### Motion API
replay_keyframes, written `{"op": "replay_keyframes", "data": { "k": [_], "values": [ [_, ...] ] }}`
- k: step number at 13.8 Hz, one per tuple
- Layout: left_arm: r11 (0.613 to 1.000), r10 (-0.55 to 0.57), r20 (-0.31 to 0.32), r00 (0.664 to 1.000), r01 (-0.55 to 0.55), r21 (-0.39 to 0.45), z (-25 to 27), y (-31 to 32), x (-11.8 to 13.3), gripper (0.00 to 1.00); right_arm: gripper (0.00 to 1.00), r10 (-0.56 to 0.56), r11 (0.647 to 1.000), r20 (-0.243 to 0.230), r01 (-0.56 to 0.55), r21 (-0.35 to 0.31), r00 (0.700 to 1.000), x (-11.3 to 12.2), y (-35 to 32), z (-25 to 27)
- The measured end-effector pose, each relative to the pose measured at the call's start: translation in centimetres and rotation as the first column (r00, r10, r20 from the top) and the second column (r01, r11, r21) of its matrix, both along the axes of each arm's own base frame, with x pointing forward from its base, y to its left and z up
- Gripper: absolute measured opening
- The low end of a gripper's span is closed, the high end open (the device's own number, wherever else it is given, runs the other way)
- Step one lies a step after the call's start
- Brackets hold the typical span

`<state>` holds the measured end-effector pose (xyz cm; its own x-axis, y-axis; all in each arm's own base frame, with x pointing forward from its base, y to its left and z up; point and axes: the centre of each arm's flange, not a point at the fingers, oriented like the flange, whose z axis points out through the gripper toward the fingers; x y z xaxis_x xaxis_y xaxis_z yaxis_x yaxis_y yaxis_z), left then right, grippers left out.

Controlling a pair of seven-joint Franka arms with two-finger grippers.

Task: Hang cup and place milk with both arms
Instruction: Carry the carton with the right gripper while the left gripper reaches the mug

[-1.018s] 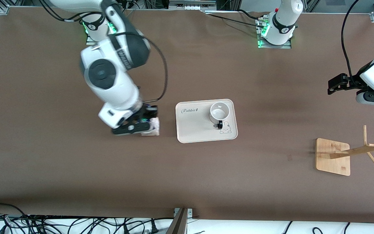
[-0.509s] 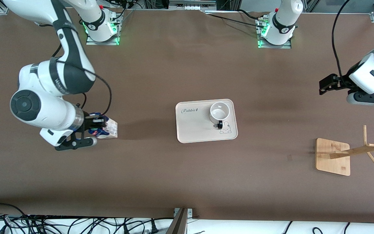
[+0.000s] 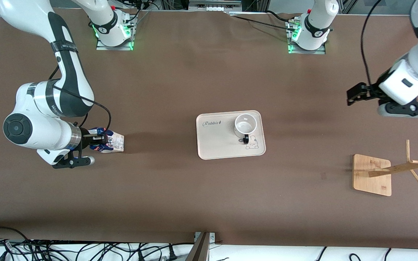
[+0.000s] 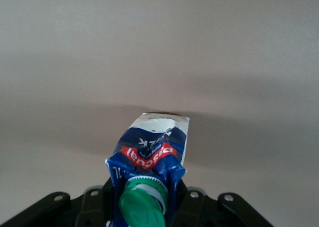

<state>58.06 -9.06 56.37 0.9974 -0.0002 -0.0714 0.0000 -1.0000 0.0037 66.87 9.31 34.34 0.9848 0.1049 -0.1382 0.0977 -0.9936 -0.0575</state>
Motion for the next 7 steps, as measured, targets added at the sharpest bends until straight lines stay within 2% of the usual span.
{"op": "replay_keyframes", "data": {
  "k": [3,6,7],
  "values": [
    [0.998,0.070,-0.059,0.996,-0.069,0.016,-5.0,-9.1,0.1,1.00,0.44,0.003,1.000,0.024,-0.003,0.004,1.000,-1.5,-1.4,-1.4],
    [0.998,0.058,-0.042,0.997,-0.059,-0.005,-10.8,-15.5,1.2,1.00,0.46,0.001,1.000,0.024,-0.002,0.006,1.000,-2.4,-1.6,-1.4],
    [0.998,0.059,-0.048,0.997,-0.060,-0.006,-12.6,-17.1,1.3,1.00,0.52,0.001,1.000,0.024,-0.002,0.006,1.000,-2.4,-1.6,-1.3]
  ]
}}
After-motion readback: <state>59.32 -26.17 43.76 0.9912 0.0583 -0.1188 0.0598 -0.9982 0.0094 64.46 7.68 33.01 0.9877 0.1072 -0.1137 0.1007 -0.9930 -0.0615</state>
